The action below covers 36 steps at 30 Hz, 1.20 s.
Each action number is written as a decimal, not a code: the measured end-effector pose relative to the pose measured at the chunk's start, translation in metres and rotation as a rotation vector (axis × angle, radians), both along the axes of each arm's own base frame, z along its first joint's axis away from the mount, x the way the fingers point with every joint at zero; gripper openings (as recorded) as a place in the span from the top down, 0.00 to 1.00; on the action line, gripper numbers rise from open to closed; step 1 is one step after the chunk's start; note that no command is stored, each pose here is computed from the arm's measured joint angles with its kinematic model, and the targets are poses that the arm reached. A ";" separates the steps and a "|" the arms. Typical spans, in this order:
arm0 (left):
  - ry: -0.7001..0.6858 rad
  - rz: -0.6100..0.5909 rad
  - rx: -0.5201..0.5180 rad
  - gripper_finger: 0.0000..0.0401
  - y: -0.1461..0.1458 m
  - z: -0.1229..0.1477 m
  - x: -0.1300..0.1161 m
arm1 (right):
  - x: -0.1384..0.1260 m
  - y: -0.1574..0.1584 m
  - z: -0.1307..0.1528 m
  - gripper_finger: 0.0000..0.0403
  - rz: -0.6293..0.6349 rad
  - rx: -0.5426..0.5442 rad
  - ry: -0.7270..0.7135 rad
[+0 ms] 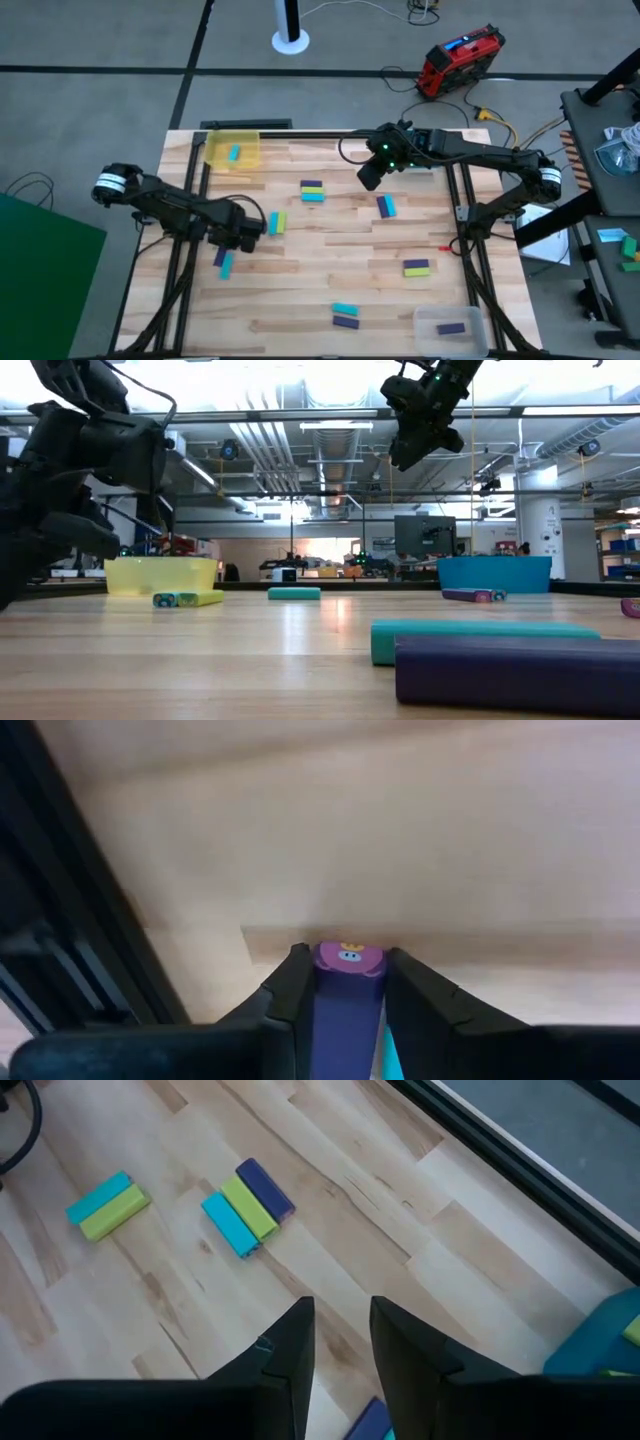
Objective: Sort blocks
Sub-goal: Put the blue block into the transparent bin
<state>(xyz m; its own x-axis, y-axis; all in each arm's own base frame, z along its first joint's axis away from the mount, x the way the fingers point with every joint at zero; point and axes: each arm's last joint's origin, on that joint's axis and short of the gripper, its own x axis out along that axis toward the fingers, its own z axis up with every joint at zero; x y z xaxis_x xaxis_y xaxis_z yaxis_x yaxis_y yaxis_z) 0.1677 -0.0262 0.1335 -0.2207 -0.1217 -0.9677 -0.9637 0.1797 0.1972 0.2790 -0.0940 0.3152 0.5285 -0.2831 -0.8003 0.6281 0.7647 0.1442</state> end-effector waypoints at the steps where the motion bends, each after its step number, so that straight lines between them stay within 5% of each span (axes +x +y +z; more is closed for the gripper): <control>1: -0.002 -0.013 0.018 0.80 0.000 0.002 0.001 | 0.000 0.000 0.000 0.78 0.000 0.000 0.000; 13: -0.196 -0.115 0.110 0.81 0.000 0.045 0.040 | -0.001 0.000 0.000 0.81 0.001 0.003 0.008; 21: -0.424 -0.340 0.231 0.81 0.008 0.102 0.076 | -0.011 0.006 0.013 0.77 0.026 0.036 0.019; 36: -1.293 -0.914 0.763 0.81 0.067 0.226 0.149 | -0.057 0.038 0.054 0.80 0.137 0.121 -0.121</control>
